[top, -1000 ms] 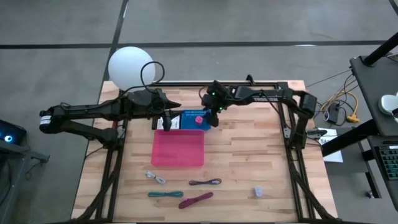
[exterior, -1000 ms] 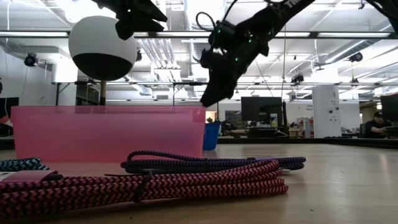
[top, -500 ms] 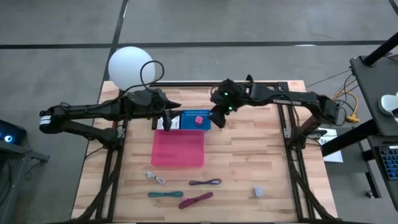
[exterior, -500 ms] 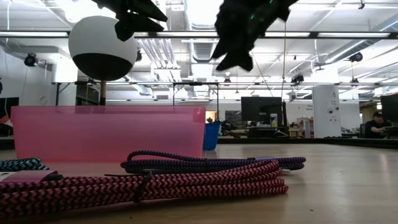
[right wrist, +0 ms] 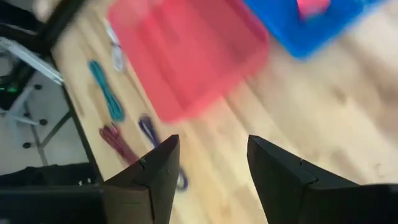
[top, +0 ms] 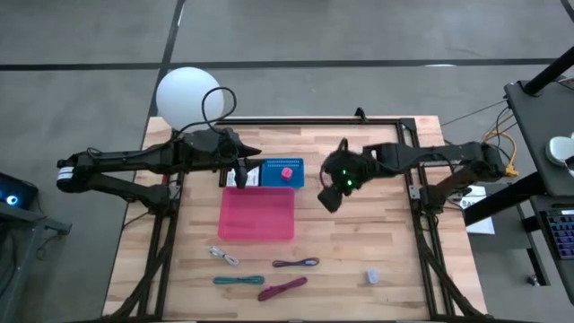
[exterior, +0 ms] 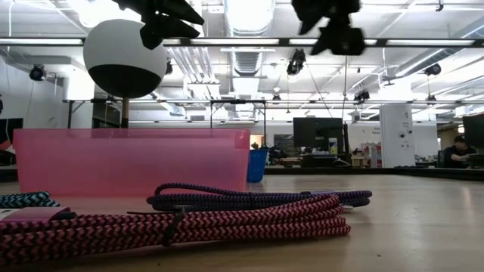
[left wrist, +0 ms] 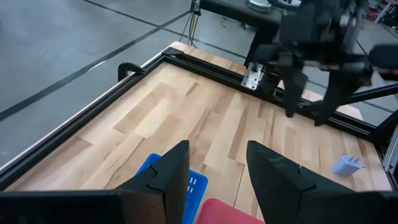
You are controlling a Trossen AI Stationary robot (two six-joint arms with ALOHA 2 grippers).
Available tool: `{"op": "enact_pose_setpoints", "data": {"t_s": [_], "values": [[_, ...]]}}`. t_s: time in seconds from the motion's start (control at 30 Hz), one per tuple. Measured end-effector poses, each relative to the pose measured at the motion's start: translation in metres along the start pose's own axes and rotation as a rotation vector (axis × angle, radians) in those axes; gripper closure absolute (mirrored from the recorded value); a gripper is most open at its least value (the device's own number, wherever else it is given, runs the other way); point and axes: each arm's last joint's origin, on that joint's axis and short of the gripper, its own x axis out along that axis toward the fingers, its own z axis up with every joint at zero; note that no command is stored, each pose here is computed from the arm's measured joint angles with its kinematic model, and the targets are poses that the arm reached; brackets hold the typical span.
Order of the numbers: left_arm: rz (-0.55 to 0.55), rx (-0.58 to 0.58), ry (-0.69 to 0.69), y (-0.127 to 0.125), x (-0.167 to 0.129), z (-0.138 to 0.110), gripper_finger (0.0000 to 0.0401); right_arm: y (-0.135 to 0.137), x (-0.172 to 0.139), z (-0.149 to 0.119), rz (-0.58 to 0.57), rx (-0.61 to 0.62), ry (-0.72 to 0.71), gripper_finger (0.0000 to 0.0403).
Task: Pick and place items into bin
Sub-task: Put the white charger adapter into the blue bin
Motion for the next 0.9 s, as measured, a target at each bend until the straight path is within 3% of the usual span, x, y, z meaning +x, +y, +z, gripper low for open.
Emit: {"op": "enact_pose_setpoints", "data": {"t_s": [0.27,0.5,0.67,0.9], "values": [[0.0,0.001,0.002,0.0,0.0,0.0,0.0257,0.019,0.013,-0.044,-0.103,0.236,0.165,0.0232],[0.0,0.002,0.004,0.0,0.0,-0.001,0.0257,0.035,0.011,-0.087,-0.196,0.325,0.265,0.0224],[0.002,0.006,0.011,0.0,0.001,-0.001,0.0257,0.048,0.009,-0.119,-0.239,0.346,0.208,0.0203],[-0.002,0.011,0.012,0.0,0.001,-0.001,0.0257,0.054,0.003,-0.165,-0.331,0.52,0.196,0.0159]]}}
